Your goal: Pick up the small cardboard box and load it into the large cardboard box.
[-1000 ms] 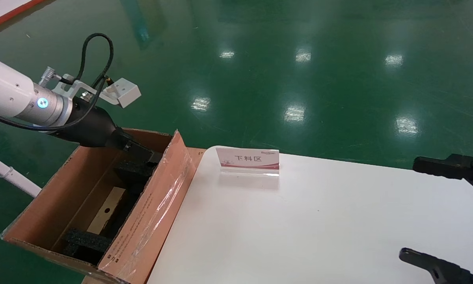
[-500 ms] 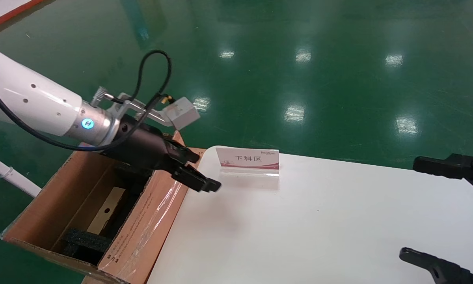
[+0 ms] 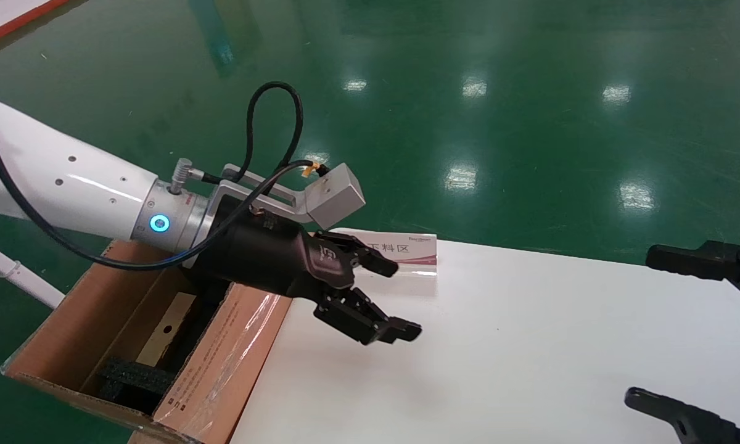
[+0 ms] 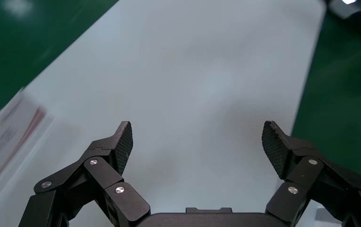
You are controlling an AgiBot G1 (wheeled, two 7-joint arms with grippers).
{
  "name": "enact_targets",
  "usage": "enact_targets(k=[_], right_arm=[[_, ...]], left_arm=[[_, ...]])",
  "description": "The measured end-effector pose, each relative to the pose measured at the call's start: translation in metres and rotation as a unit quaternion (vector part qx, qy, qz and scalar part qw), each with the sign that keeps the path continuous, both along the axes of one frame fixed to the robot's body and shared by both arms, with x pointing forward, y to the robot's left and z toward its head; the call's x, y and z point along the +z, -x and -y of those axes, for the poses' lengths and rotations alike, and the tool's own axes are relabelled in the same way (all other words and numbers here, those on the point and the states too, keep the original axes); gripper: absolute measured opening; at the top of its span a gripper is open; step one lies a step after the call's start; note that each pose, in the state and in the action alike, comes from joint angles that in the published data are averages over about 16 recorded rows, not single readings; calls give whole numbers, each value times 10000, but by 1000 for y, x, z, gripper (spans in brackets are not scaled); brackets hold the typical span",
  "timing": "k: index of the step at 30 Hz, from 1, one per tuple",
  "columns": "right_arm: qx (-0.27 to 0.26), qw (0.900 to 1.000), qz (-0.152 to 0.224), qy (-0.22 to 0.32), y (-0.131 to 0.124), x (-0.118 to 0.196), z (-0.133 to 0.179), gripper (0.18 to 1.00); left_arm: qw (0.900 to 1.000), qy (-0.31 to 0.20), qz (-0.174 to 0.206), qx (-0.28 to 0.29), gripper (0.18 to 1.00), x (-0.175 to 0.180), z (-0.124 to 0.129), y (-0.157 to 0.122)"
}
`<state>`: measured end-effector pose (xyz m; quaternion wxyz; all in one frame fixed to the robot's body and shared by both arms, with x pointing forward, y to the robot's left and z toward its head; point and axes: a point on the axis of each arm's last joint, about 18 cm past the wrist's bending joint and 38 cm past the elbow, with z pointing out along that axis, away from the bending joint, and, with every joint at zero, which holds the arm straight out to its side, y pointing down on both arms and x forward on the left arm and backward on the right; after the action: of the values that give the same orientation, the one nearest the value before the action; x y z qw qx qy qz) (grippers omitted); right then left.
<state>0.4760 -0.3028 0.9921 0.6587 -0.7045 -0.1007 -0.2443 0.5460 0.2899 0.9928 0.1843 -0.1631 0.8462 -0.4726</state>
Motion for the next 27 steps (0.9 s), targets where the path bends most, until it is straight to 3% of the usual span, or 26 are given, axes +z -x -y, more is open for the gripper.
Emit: enact_targets(k=[12, 27], right_arm=[[0, 10000, 0, 0, 0, 0, 0, 1001], [-1, 10000, 0, -1, 0, 0, 0, 1001]], left_arm=[[9877, 707, 758, -1174, 1001, -1, 13, 26], [9460, 1544, 2045, -1988, 1001, 0, -4, 63]])
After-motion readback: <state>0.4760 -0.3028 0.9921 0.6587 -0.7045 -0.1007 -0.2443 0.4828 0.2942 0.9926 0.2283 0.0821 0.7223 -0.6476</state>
